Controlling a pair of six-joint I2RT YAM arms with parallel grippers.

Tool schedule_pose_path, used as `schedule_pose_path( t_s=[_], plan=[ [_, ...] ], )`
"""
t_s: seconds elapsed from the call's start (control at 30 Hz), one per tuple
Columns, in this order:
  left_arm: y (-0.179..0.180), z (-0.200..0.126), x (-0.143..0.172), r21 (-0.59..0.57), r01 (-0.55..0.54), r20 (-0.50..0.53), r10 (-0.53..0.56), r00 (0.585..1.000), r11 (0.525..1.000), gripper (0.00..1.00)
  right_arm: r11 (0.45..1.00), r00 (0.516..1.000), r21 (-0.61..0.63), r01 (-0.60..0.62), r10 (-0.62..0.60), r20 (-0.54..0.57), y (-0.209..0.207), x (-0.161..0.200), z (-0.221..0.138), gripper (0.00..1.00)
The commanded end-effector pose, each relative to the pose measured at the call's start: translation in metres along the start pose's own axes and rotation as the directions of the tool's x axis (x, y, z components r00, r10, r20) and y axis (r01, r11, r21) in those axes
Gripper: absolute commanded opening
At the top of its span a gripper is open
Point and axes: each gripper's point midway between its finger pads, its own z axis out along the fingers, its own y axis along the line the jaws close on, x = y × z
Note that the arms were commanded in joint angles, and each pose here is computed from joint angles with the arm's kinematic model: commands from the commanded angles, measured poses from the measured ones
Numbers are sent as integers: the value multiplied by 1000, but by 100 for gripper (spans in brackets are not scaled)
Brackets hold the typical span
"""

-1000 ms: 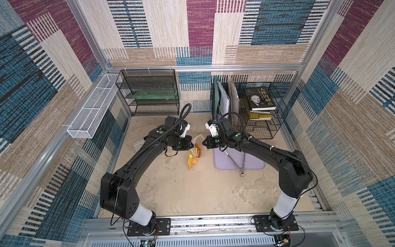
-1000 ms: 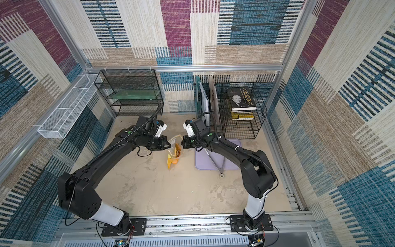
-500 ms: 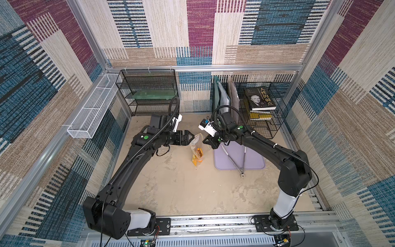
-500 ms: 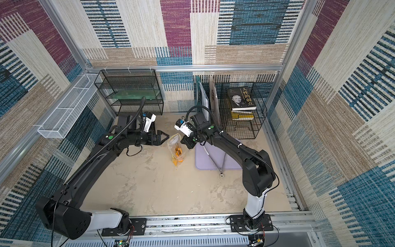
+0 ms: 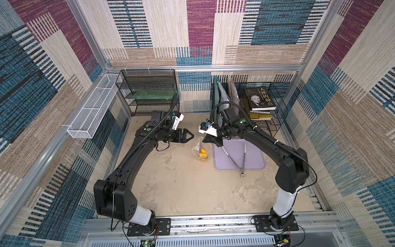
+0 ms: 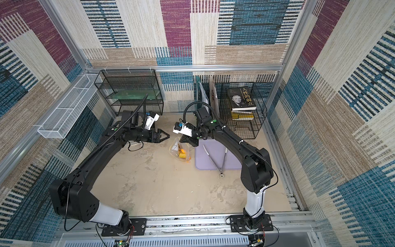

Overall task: Put the cookies into a resealable bag to prevent moisture
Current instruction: Place the ziploc bag at the center of the board.

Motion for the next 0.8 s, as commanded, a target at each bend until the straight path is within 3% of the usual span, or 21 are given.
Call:
schedule_pose_path(
  t_s=[0.0,0.53,0.77],
  plan=[
    [-13,4,3,97,-68,-7,69,998,993,77,995,995,-68,74,-69,68,6,-8,1,0],
    [-3,40,-9,33,-198,-70,200,977,980,74,991,994,-131,3,11,107,-2,-9,9,13],
    [10,48,-5,-4,-220,-136,218,966,975,65,991,991,-119,-55,69,113,-13,-4,8,18]
  ],
)
